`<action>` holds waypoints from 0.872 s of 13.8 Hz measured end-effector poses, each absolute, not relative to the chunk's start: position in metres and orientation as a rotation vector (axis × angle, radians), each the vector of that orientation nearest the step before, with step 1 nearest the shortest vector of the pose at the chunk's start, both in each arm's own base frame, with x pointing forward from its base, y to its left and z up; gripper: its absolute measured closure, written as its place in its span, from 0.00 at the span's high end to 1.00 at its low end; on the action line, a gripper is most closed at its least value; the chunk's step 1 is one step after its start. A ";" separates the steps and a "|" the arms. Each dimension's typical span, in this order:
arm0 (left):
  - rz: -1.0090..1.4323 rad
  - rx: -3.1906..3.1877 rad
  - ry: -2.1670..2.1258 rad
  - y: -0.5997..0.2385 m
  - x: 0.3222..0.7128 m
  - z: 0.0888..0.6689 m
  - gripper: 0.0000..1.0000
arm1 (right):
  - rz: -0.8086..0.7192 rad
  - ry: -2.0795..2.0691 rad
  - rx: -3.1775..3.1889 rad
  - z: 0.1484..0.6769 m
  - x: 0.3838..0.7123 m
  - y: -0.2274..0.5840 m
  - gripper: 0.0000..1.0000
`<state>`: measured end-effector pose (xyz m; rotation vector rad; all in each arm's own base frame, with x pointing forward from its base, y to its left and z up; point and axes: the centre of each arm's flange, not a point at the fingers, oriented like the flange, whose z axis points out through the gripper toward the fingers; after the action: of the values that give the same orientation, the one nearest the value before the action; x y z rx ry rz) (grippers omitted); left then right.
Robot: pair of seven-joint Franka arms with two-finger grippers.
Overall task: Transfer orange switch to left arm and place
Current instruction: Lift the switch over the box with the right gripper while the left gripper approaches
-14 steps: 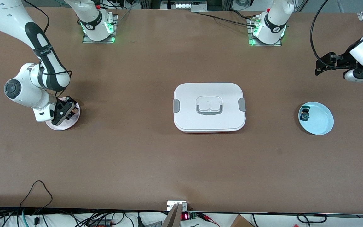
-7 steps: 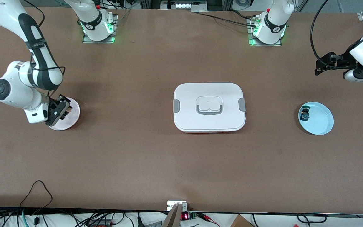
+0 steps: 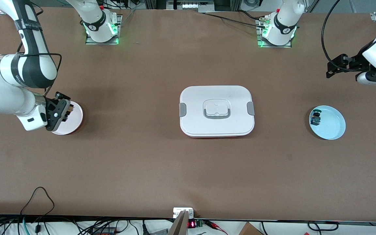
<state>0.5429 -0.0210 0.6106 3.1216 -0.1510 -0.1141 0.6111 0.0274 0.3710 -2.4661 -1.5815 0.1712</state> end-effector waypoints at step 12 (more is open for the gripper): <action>-0.114 3.121 -0.151 -0.021 0.543 0.611 1.00 | -0.375 -1.304 -1.924 0.440 0.576 0.287 0.72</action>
<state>0.5429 -0.0210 0.6105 3.1208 -0.1507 -0.1142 0.5757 0.2873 0.4403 -1.9243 -1.3042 -0.3747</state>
